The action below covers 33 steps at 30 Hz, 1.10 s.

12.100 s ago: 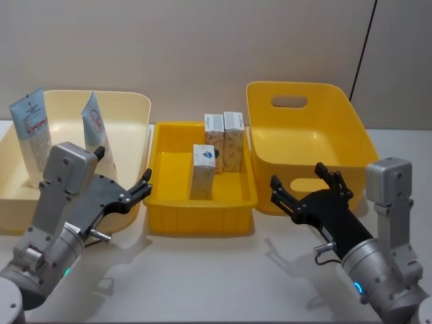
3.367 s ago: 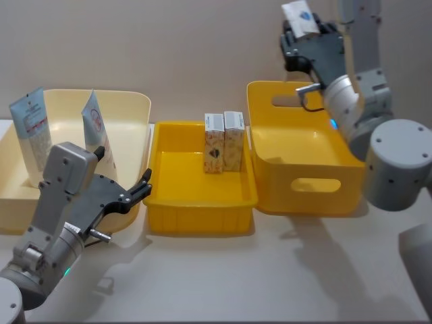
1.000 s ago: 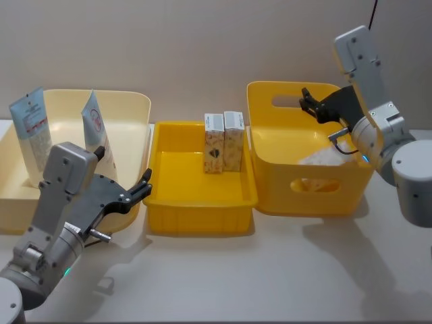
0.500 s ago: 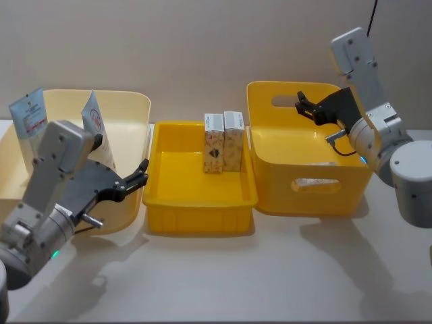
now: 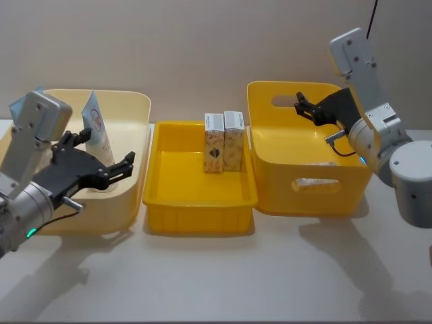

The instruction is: Bimanual collaborative sorting of washing and personal care products

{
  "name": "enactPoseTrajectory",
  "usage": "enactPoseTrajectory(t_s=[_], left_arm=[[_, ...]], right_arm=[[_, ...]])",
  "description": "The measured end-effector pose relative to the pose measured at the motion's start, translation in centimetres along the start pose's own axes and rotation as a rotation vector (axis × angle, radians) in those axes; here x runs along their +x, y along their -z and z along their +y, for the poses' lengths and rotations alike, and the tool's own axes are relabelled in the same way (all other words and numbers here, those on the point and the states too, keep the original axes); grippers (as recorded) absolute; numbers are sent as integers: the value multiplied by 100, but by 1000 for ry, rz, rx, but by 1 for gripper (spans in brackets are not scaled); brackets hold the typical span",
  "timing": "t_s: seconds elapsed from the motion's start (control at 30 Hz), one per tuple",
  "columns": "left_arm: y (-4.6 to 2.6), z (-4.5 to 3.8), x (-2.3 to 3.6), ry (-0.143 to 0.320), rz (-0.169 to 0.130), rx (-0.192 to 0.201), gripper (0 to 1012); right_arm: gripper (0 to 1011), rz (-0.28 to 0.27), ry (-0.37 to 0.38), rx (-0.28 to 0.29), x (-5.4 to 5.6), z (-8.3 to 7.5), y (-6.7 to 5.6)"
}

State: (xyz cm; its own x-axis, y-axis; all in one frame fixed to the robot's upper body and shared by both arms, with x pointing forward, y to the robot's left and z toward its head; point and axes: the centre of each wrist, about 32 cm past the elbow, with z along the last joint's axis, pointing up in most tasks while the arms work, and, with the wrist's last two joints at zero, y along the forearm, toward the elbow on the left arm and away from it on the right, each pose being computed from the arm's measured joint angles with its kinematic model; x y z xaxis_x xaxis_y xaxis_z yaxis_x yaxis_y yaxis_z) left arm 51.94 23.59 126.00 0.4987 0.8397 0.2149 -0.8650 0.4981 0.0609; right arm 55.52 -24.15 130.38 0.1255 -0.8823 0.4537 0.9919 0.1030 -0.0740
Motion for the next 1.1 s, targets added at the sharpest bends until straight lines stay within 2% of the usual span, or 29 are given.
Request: enactPoseTrajectory(t_s=[0.03, 0.17, 0.4, 0.63, 0.83, 1.1], left_arm=[[0, 0, 0, 0, 0, 0, 1003], [38, 6, 120, -9, 38, 17, 1003], [101, 19, 222, -31, 78, 28, 1003], [162, 0, 287, -43, 106, 39, 1003], [236, -61, 357, -50, 133, 49, 1003], [301, -143, 447, -55, 153, 59, 1004]], right_arm=[[1001, 0, 0, 0, 0, 0, 0], [1001, 0, -1, 0, -1, 0, 0], [1001, 0, -1, 0, -2, 0, 0], [1001, 0, -1, 0, -1, 0, 0], [1001, 0, -1, 0, -1, 0, 0], [1001, 0, -1, 0, -1, 0, 0]])
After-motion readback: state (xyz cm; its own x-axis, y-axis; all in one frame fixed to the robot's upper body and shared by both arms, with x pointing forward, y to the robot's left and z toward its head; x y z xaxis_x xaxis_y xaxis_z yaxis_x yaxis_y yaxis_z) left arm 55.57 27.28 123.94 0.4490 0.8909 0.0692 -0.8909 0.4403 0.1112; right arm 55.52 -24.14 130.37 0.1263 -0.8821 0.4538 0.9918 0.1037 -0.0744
